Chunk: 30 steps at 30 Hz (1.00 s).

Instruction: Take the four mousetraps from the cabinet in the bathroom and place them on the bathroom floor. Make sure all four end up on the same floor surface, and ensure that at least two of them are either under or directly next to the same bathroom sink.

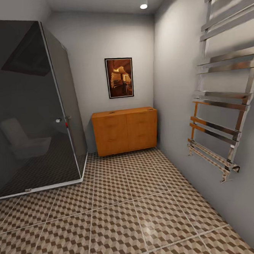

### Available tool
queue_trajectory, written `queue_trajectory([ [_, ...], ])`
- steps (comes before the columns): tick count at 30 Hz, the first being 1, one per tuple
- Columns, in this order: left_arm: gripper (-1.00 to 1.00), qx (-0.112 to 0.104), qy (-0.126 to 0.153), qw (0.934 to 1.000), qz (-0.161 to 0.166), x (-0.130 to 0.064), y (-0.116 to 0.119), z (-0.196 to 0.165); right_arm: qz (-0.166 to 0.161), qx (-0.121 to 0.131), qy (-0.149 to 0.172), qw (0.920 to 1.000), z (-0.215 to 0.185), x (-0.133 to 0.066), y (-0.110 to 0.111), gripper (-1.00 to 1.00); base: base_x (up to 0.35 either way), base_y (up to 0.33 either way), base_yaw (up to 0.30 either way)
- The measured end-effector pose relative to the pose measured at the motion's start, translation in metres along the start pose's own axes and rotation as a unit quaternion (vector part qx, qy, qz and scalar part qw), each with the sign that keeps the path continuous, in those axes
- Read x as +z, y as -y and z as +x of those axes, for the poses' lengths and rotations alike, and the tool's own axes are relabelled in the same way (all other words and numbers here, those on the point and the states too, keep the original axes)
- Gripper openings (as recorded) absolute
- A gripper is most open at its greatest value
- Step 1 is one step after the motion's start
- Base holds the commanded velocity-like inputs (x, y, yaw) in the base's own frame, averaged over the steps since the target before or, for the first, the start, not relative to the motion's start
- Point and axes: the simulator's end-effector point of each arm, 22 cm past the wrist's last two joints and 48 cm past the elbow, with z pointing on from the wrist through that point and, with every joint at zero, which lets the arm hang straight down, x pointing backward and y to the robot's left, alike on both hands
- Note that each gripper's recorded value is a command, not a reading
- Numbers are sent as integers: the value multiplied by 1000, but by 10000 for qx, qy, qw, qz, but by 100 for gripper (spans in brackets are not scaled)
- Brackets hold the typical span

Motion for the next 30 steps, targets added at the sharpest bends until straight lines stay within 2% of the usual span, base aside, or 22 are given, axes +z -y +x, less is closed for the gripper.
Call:
queue_trajectory([
  [10, 100, 1, 2, 10000, -4, 0, -1, 0, 1, 0, -1, 10000, 0, 0, 0, 100, 0, 0, 283],
  [14, 100, 1, 5, 10000, -7, 0, -1, 0, -1, 0, -1, 10000, 0, 0, 0, 100, 91, 0, 109],
  [30, 100, 2, -57, 10000, -3, 0, -1, 2, 3, 11, -16, 10000, 1, 0, 0, 100, 301, 0, 10],
])
